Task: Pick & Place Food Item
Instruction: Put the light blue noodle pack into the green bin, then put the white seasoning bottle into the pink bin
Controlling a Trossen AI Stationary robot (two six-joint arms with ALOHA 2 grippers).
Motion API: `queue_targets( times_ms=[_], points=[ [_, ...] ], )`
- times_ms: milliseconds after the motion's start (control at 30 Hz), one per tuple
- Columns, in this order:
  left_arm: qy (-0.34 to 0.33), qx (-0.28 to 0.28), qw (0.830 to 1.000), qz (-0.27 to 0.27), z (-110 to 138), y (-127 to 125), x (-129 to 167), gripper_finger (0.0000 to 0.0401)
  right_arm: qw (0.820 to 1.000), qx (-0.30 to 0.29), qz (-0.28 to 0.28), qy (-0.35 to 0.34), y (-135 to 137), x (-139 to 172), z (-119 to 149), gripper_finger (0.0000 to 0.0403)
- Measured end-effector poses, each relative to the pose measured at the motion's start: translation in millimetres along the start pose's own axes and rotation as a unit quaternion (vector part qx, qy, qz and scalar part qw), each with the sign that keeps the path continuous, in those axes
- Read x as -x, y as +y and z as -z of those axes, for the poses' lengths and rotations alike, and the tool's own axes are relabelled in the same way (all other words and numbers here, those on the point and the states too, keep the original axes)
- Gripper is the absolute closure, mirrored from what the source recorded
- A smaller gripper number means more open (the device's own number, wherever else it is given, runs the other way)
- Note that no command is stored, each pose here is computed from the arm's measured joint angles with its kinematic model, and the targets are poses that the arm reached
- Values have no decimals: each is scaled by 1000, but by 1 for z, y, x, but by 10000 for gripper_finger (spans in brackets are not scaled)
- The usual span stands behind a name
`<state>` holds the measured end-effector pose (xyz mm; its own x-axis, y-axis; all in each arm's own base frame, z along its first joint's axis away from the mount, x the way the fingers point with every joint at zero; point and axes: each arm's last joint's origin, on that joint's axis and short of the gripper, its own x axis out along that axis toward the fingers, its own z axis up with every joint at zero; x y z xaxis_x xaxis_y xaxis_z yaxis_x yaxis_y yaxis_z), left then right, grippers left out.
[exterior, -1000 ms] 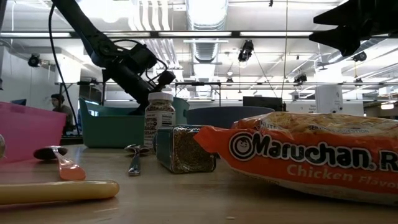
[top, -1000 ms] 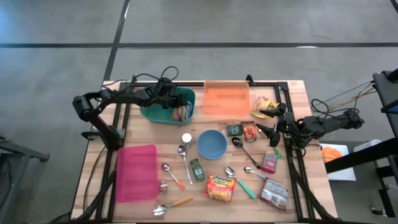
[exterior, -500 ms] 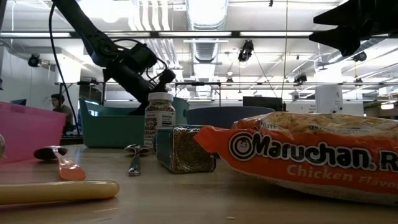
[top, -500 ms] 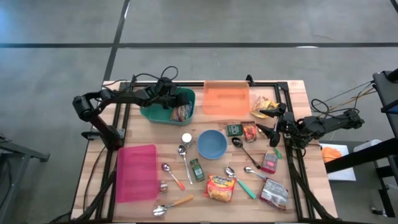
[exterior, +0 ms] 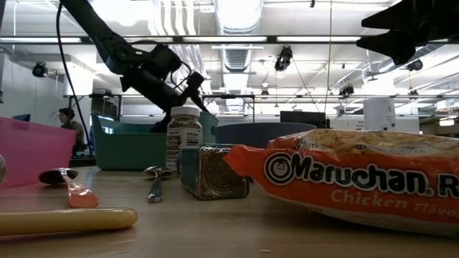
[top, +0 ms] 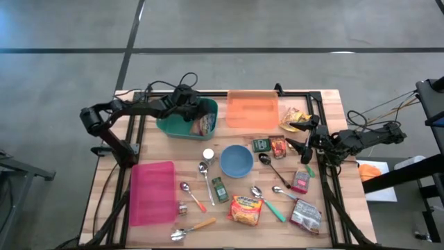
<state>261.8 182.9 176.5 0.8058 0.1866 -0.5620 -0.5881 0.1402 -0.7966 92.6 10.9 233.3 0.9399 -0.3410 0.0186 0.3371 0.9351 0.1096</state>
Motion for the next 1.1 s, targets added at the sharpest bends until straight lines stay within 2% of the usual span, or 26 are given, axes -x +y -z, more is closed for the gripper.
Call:
queue_targets(
  times_ms=[200, 400, 600, 767, 933, 1100],
  points=[
    [-38, -21, 999, -5, -6, -18, 8, 116, 1000, -1, 0, 0, 0, 0, 0, 76],
    [-19, -58, 998, -29, -6, -32, 10, 116, 1000, -2, 0, 0, 0, 0, 0, 76],
    [22, -138, 989, -43, 5, -57, 13, 116, 1000, -3, 0, 0, 0, 0, 0, 76],
    [51, -172, 978, -106, 24, -79, 28, 116, 1000, -1, 0, 0, 0, 0, 0, 76],
    [52, -156, 970, -181, 51, -95, 51, 116, 1000, 1, 0, 0, 0, 0, 0, 76],
    [55, -152, 970, -181, 84, -109, 68, 116, 1000, 2, 0, 0, 0, 0, 0, 76]
  ],
)
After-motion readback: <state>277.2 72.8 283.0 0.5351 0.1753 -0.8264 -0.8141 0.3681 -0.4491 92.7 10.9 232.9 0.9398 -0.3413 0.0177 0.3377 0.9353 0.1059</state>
